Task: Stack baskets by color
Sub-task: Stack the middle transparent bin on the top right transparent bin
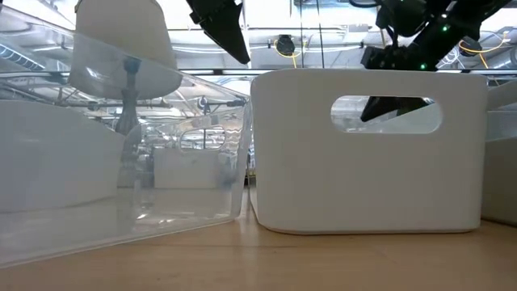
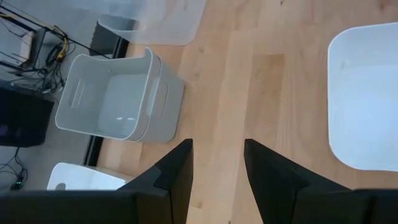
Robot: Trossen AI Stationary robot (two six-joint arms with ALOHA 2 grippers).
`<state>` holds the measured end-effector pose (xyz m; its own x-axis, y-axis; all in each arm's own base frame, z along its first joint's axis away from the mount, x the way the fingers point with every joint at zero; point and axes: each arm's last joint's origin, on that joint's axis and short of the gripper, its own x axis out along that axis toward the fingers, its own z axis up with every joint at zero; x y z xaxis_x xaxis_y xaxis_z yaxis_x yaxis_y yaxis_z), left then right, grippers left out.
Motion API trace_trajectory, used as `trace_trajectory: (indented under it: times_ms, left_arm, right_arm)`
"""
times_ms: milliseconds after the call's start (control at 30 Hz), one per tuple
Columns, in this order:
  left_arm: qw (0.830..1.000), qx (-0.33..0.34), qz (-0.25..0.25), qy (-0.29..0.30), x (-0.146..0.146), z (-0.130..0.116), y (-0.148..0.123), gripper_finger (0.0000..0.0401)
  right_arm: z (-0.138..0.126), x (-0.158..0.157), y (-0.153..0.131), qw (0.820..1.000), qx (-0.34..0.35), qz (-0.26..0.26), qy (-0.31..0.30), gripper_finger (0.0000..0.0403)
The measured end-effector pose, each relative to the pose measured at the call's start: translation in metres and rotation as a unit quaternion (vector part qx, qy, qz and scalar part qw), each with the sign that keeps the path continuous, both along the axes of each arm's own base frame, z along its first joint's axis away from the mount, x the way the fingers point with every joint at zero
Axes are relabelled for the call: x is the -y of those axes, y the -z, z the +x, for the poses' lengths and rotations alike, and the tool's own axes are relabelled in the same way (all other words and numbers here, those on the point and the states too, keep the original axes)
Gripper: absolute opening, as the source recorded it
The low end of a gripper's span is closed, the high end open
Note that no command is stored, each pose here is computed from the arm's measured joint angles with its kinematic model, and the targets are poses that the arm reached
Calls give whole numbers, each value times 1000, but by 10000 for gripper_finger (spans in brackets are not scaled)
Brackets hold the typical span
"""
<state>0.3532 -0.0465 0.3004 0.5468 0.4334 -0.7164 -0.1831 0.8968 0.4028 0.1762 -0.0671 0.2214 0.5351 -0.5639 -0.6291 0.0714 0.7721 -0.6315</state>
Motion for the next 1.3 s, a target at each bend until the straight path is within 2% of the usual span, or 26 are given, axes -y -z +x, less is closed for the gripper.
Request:
trace_trajectory:
  times_ms: [600, 967, 1133, 1300]
  left_arm:
    - [1000, 0, 0, 0, 0, 0, 0, 145]
    - [1000, 0, 0, 1, 0, 0, 0, 145]
    - [1000, -1, 0, 1, 0, 0, 0, 145]
    - [1000, -1, 1, 1, 0, 0, 0, 145]
  right_arm:
    - [-1, 4, 1, 997, 43, 57, 42, 2]
    - [-3, 3, 3, 995, 38, 71, 55, 2]
    - [-3, 3, 3, 995, 38, 74, 52, 2]
    - [-4, 5, 4, 993, 46, 101, 42, 2]
